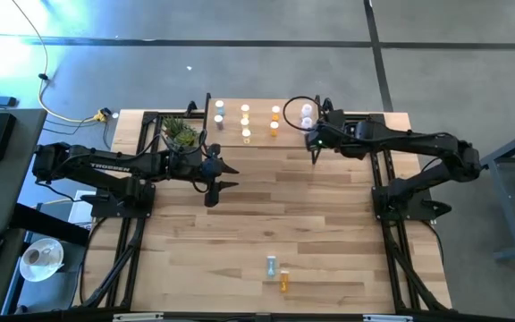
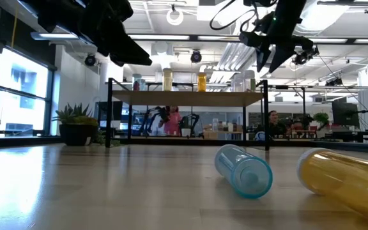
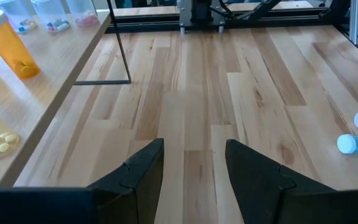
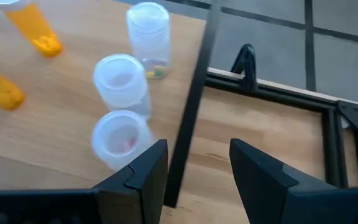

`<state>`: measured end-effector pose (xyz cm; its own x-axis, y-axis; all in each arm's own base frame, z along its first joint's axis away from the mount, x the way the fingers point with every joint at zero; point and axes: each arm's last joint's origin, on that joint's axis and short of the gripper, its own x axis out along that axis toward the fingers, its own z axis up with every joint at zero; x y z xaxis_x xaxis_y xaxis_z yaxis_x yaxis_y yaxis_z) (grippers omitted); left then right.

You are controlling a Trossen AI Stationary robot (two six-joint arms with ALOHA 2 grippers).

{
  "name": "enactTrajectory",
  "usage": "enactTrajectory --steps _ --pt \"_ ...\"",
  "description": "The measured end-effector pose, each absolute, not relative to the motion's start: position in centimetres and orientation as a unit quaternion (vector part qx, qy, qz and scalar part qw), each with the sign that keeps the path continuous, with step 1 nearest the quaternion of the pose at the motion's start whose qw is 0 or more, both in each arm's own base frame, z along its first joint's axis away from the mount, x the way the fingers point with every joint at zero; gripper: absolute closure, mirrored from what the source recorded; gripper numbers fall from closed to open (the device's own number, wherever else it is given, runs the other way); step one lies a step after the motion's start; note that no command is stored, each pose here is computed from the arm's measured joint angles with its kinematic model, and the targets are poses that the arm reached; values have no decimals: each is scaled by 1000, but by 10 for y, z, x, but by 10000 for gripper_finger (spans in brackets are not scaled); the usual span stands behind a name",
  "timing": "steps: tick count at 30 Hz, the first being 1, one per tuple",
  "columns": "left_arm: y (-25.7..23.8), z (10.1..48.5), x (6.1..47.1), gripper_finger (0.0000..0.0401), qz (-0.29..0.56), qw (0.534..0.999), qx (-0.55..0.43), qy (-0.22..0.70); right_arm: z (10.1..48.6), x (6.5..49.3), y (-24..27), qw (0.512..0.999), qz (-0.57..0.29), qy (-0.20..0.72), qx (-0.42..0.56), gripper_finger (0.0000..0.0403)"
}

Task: Pick and place medicine bottles onto shelf by color
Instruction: Adjust the transparent pill bottle on the shelf, then put the orange pill bottle on the shelf aligned with the orange pill bottles

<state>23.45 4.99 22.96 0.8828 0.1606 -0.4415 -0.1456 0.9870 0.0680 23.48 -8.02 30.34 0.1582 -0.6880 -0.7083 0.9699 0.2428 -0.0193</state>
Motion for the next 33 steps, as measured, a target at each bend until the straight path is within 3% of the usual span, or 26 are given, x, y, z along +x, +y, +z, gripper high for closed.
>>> enactTrajectory --steps 23,33 --pt "50 228 234 238 87 968 18 236 293 247 -84 730 -555 331 222 238" --pt "50 226 232 238 87 964 16 252 298 247 -64 749 -484 345 293 238"
